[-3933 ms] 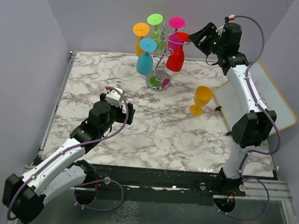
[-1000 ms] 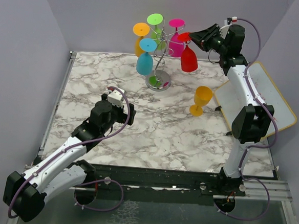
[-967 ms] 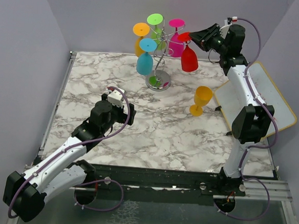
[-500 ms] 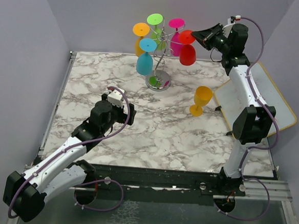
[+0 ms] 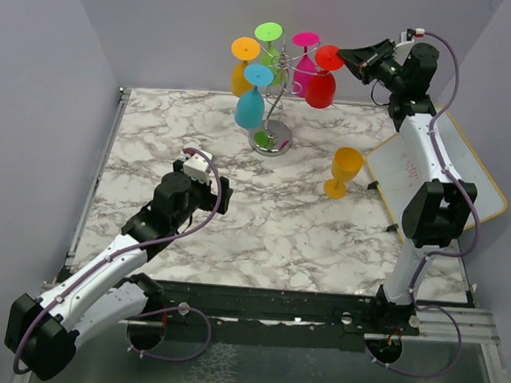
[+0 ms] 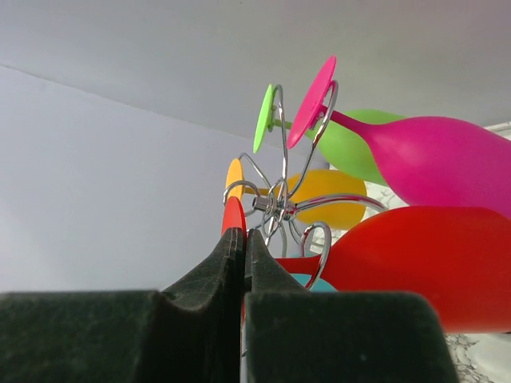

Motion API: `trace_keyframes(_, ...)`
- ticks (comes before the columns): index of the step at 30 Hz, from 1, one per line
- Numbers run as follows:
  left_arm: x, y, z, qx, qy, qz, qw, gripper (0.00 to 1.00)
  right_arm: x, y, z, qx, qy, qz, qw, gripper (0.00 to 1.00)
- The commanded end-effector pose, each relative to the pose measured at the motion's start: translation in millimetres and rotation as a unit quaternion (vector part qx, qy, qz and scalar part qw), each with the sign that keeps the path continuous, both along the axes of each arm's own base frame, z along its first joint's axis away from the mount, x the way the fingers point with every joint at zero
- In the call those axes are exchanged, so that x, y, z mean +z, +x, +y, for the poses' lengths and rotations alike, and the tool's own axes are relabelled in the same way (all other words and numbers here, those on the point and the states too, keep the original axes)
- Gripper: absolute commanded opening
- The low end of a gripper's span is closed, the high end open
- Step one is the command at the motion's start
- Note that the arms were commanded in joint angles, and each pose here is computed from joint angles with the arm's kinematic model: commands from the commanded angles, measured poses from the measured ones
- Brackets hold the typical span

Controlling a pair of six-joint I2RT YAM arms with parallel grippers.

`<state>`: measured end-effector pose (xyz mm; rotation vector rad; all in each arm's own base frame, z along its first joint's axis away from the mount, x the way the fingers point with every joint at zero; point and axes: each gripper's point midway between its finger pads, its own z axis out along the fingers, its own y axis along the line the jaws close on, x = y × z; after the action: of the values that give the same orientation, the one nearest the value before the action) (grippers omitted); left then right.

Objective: Take the wine glass off the wine glass rack
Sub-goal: Pick up the wine glass from the wine rack.

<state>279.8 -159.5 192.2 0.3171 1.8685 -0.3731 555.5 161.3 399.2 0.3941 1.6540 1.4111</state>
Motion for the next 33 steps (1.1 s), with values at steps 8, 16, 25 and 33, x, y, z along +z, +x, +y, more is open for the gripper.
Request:
trace_keyframes(8, 7, 1, 2, 0.005, -0.004, -0.007, 1.0, 0.99, 21, -17, 2, 0.036, 0.029, -0.018, 0.999, 0.01)
trace_keyframes(16, 9, 2, 4, 0.009, -0.002, -0.012, 1.0, 0.99, -7, -29, 4, 0.047, 0.018, 0.01, 0.999, 0.01)
trace_keyframes(25, 12, 0, 8, 0.013, -0.003, -0.02, 1.0, 0.99, 1, -37, 15, 0.076, 0.013, -0.014, 0.997, 0.01)
trace_keyframes(33, 12, 1, 4, 0.006, -0.006, -0.017, 1.0, 0.99, -1, -34, 25, 0.086, 0.005, -0.007, 0.996, 0.01)
